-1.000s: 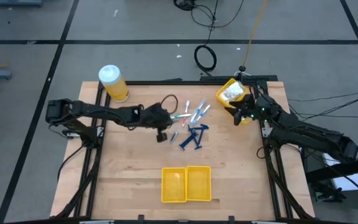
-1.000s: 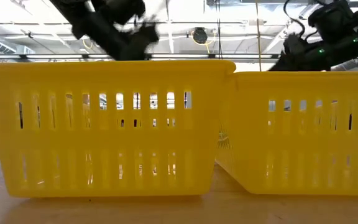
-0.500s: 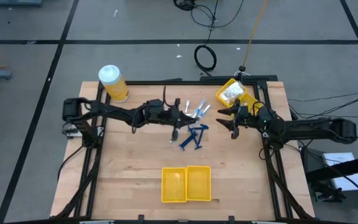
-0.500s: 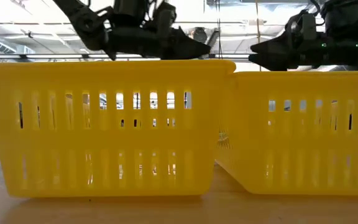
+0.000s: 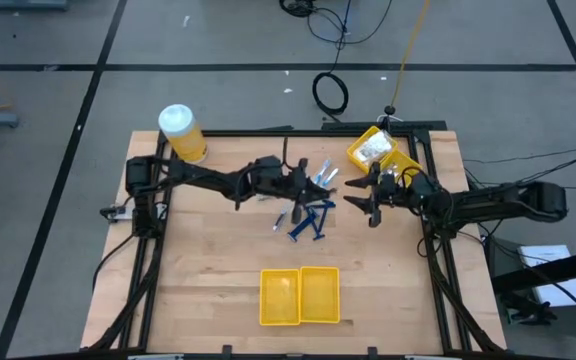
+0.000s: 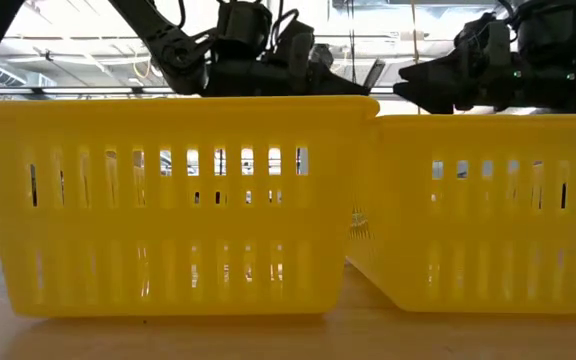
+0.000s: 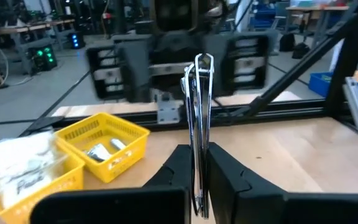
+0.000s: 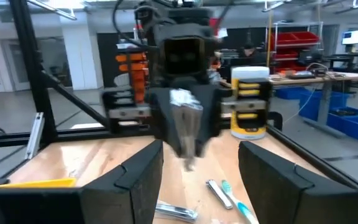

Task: Pick & Place Travel size toiletries
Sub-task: Put the silver nail cutter into the top right yellow bin

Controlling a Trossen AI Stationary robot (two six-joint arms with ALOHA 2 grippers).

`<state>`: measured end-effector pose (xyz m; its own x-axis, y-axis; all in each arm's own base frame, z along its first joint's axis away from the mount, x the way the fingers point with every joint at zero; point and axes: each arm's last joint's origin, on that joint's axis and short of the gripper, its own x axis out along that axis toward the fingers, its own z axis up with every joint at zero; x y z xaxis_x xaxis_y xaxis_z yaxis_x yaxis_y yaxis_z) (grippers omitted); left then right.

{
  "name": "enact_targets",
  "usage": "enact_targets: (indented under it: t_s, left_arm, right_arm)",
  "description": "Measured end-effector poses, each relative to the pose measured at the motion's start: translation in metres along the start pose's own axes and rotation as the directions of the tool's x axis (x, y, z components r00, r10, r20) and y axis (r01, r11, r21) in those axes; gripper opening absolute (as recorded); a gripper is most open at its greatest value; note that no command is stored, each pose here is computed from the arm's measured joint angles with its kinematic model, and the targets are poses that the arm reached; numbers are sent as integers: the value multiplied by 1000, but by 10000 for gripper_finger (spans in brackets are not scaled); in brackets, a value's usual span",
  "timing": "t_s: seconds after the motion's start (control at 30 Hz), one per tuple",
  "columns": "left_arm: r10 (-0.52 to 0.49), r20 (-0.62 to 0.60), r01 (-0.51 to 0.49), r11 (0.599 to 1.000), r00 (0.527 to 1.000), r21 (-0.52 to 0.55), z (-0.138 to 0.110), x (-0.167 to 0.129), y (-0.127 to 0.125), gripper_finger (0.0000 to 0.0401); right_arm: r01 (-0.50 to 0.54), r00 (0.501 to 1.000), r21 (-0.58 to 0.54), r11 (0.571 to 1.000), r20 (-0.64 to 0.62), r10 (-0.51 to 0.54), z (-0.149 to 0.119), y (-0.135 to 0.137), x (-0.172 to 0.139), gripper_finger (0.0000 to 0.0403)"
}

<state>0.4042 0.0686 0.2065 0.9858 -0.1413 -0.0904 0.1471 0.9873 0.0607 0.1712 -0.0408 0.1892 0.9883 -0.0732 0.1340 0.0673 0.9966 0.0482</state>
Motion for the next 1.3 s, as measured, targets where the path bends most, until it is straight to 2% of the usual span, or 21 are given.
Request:
enact_targets:
  t_s: [0.23,0.53,0.83,1.3]
  left_arm:
    - [29,-4,-29,999,1000,-29,-1,-3,11,12]
    - [6,37,-7,1000,999,9,9,3,3,10]
    - [-16,50,16,1000,999,11,10,28,7,11]
    - [-44,67,44,999,997,8,16,30,5,10]
  right_arm:
    - [-17,1000,-37,999,12,17,1,3,1,196]
    - [-16,999,-42,999,46,18,4,3,1,197]
    - [-24,998,-17,1000,57,25,5,5,1,197]
    - [-72,994,-78,994,74,78,10,13,9,189]
